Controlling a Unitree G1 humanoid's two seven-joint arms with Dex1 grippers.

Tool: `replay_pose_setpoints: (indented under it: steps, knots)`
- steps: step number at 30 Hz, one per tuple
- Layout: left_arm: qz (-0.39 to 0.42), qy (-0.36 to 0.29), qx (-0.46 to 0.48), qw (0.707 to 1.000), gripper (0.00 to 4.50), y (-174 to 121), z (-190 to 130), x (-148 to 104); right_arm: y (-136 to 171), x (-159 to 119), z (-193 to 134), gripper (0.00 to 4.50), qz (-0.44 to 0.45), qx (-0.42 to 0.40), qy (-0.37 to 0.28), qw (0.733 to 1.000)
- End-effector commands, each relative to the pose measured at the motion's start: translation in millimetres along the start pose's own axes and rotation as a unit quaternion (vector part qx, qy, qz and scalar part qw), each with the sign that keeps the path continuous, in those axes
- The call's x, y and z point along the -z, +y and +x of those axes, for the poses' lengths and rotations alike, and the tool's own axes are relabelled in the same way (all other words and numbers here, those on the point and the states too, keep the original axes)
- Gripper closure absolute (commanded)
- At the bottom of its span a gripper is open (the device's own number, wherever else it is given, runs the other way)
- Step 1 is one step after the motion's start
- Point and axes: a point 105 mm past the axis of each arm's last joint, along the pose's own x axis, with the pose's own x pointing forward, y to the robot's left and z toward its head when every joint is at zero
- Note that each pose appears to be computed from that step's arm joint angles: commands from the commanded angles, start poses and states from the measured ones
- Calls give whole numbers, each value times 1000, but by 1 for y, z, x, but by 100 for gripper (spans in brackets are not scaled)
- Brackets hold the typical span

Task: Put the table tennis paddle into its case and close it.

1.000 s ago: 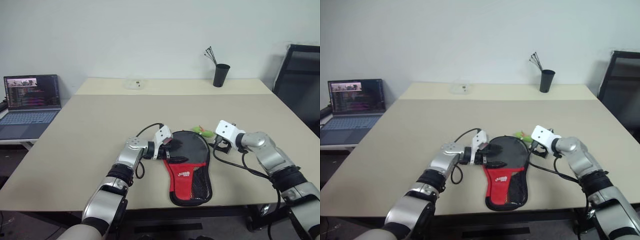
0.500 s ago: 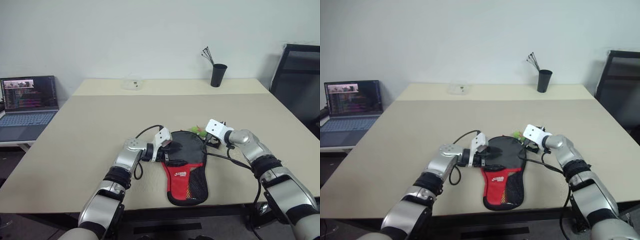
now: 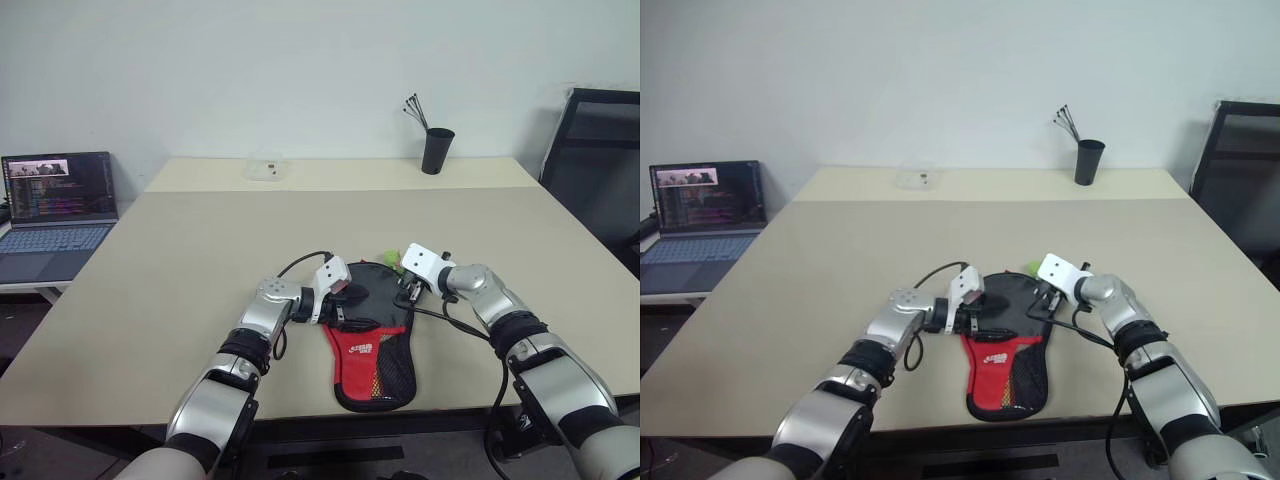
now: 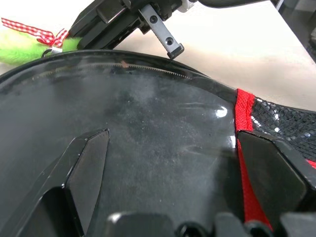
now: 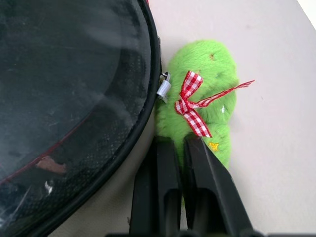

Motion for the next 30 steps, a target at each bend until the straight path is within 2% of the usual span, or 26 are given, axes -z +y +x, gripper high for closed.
replay_pose_setpoints:
  steps: [1,6,11,14,18,23,30]
  knots:
    - [-10,45,15,999,0,-8,2,25,-19,-1,-15,447,-14,19,2,1000]
    - [-12,53,16,998,0,-8,2,30,-22,15,-36,447,-26,13,24,999]
    - [-19,49,16,999,0,-8,5,28,-20,37,-74,447,-44,7,59,997]
    - [-22,44,18,999,0,-8,8,26,-12,40,-95,447,-57,-8,69,996]
    - [-24,40,18,999,0,-8,12,23,13,35,-123,447,-75,-51,74,993]
    - [-25,34,17,999,0,-8,18,19,57,24,-155,447,-73,-123,76,987]
    - [-26,31,20,999,0,-9,23,16,119,19,-179,447,-43,-205,82,974]
